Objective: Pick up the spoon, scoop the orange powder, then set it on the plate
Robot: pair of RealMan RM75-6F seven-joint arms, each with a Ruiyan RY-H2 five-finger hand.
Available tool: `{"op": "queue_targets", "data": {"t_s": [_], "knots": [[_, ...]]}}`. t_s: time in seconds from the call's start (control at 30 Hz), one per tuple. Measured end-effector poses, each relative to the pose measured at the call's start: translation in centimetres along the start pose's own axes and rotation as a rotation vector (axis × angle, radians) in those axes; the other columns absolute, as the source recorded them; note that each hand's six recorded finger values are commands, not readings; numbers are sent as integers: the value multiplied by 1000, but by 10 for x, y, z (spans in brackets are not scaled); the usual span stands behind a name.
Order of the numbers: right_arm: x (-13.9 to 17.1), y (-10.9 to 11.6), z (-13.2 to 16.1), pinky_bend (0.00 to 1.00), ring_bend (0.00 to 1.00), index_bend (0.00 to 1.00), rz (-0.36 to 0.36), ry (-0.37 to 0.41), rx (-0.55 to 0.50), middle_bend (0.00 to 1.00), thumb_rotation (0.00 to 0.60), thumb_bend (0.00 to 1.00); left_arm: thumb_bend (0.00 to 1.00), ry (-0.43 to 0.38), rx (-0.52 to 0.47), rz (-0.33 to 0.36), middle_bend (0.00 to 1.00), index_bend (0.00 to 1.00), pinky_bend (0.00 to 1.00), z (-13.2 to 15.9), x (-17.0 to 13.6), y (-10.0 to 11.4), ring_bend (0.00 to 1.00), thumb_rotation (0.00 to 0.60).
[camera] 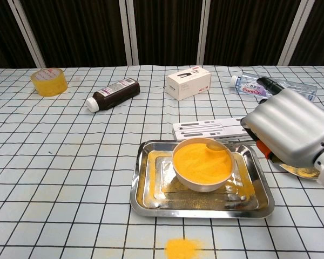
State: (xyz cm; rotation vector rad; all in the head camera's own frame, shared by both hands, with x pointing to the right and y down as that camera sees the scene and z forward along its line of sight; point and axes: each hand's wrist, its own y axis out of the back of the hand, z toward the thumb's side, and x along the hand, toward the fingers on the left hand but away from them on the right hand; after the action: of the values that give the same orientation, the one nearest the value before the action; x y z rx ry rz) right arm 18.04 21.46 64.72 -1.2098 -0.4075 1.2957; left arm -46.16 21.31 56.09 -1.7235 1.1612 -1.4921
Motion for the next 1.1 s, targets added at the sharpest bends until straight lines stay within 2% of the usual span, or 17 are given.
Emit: {"op": "queue_targets", "data": {"t_s": [0.47, 0.77, 1.1], "knots": [[-1, 5, 7, 0, 420, 879, -24, 24, 35, 801, 600, 668, 0, 1, 0, 1, 0, 0, 0, 0, 0, 0, 0, 600], [-8, 16, 17, 0, 420, 879, -74, 36, 142, 801, 600, 670, 0, -1, -4, -1, 0, 0, 0, 0, 0, 0, 0, 600], [-10, 8, 19, 0, 420, 879, -74, 50, 250, 801, 600, 672, 0, -4, -9, -6, 0, 0, 0, 1, 0, 0, 0, 600]]}}
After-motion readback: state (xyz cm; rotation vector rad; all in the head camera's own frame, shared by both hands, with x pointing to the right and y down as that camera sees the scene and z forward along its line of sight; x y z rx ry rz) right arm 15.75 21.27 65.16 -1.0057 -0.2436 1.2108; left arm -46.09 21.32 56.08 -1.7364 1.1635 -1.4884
